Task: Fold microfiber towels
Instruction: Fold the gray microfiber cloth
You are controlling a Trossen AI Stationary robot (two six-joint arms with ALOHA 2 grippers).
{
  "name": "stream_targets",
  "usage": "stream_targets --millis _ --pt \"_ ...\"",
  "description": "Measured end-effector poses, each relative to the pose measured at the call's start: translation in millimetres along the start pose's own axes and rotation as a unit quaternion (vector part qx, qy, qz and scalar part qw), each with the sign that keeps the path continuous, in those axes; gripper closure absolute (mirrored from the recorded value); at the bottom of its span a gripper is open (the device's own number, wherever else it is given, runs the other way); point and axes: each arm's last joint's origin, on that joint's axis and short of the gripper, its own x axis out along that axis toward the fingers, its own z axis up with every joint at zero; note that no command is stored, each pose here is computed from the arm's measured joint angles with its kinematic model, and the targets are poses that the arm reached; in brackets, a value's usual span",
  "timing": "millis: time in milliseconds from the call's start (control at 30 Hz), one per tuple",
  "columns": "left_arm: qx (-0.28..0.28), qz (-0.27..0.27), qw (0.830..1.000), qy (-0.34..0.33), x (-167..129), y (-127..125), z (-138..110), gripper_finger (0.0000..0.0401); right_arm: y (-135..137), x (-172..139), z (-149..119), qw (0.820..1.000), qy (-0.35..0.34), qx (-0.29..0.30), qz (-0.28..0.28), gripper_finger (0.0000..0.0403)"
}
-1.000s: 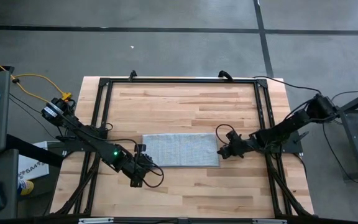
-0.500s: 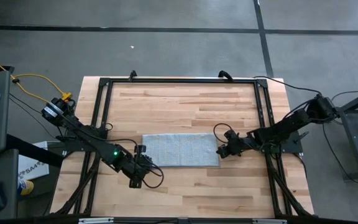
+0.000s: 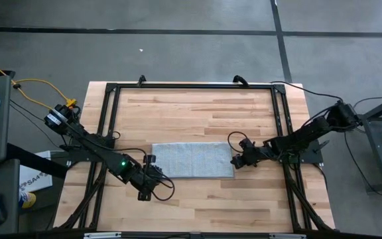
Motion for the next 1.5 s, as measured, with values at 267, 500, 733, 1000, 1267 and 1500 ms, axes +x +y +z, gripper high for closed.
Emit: stream_targets --millis 267,500,733,1000,1267,1500 --pt "0.000 0.000 1.000 0.000 0 0 0 0.0237 -1 1 6 1.000 -0.021 -0.004 -0.004 0.0288" --pt "-0.002 -0.004 1.000 0.000 0 0 0 0.0237 2 15 11 1.000 0.004 0.002 0.030 0.0288" --pt "-0.002 -0.008 1.000 0.002 0 -1 0 0.0237 7 26 9 0.997 0.023 -0.020 0.065 0.0288" --pt "-0.003 -0.015 1.000 0.004 0 -1 0 0.0237 6 21 9 0.999 0.023 -0.016 0.044 0.0288" --pt "-0.006 -0.015 1.000 0.004 0 -1 0 0.0237 2 19 9 0.999 0.024 -0.006 0.025 0.0289" --pt "-0.006 -0.018 1.000 0.006 0 -1 0 0.0237 2 19 8 0.999 0.024 -0.002 0.022 0.0289"
